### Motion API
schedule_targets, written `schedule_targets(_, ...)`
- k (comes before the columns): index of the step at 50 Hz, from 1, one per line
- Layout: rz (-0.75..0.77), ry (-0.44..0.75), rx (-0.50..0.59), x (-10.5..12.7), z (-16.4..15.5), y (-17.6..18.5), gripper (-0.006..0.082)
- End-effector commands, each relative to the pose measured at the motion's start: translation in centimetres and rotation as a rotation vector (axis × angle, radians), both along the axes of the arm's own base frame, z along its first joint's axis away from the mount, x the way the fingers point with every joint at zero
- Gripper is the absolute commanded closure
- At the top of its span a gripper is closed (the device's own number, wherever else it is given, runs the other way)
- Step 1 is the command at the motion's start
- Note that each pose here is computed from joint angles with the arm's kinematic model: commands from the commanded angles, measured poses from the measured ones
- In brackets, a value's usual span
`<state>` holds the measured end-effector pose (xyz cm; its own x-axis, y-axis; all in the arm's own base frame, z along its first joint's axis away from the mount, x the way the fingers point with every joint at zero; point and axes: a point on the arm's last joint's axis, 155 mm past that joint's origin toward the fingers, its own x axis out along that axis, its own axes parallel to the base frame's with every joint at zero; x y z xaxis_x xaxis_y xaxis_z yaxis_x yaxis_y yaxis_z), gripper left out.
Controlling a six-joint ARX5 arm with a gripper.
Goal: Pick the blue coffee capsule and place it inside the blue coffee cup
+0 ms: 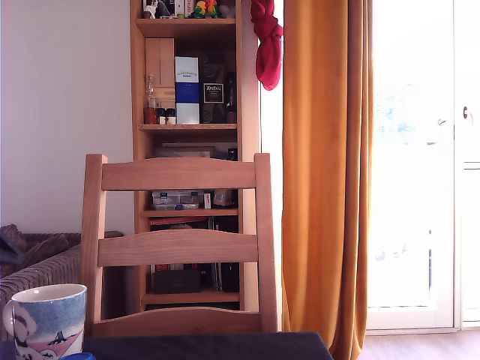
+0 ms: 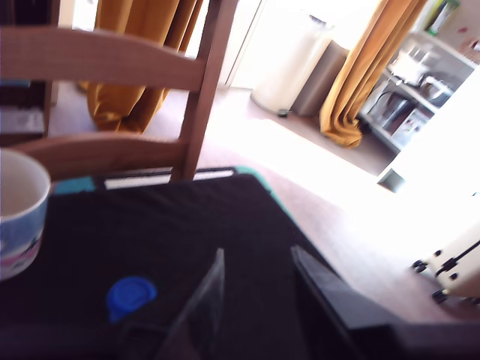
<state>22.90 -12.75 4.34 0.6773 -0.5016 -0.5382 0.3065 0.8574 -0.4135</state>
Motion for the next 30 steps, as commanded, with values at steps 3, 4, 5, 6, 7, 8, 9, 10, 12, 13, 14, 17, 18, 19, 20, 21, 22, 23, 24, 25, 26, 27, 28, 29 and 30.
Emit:
schedule_targets(3, 0.022, -0.004, 0.041, 1.9, 1.0, -0.2, 0.0112)
schedule_targets(4, 0.028, 0.005, 0.051, 2.2, 0.9, -0.2, 0.0112)
schedule_targets(5, 0.033, 0.014, 0.060, 2.5, 0.8, -0.2, 0.0112)
schedule_targets(6, 0.038, 0.029, 0.072, 2.7, 0.5, -0.1, 0.0112)
schedule_targets(7, 0.043, 0.038, 0.078, 3.0, 0.6, -0.2, 0.0112)
schedule_targets(8, 0.045, 0.053, 0.084, 3.3, 0.4, -0.2, 0.0112)
schedule_targets(9, 0.048, 0.069, 0.089, 3.5, 0.3, -0.3, 0.0112)
schedule_targets(10, 0.047, 0.092, 0.098, 3.7, -0.2, -0.4, 0.0112)
schedule_targets(12, 0.050, 0.135, 0.116, 4.1, -0.8, -0.5, 0.0112)
schedule_targets(13, 0.051, 0.158, 0.123, 4.2, -1.2, -0.5, 0.0112)
schedule_targets(14, 0.052, 0.178, 0.129, 4.5, -1.5, -0.6, 0.0112)
schedule_targets(17, 0.050, 0.227, 0.149, 5.1, -2.3, -0.9, 0.0112)
schedule_targets(18, 0.049, 0.244, 0.154, 5.3, -2.7, -1.0, 0.0112)
schedule_targets(19, 0.048, 0.262, 0.161, 5.4, -3.0, -1.1, 0.0112)
schedule_targets(20, 0.047, 0.272, 0.166, 5.6, -3.2, -1.2, 0.0112)
schedule_targets(21, 0.045, 0.288, 0.172, 5.8, -3.4, -1.3, 0.0112)
schedule_targets(22, 0.043, 0.301, 0.177, 6.0, -3.7, -1.5, 0.0112)
schedule_targets(23, 0.040, 0.316, 0.184, 6.2, -3.9, -1.6, 0.0112)
schedule_targets(24, 0.041, 0.329, 0.188, 6.3, -4.2, -1.7, 0.0112)
schedule_targets(25, 0.042, 0.342, 0.190, 6.4, -4.3, -1.8, 0.0112)
schedule_targets(26, 0.042, 0.357, 0.194, 6.6, -4.6, -1.9, 0.0112)
schedule_targets(27, 0.043, 0.372, 0.198, 6.7, -4.8, -2.0, 0.0112)
schedule_targets(28, 0.043, 0.386, 0.203, 6.8, -4.9, -2.1, 0.0112)
schedule_targets(29, 0.042, 0.404, 0.212, 6.8, -5.2, -2.2, 0.0113)
schedule_targets(30, 0.042, 0.416, 0.221, 6.9, -5.3, -2.2, 0.0113)
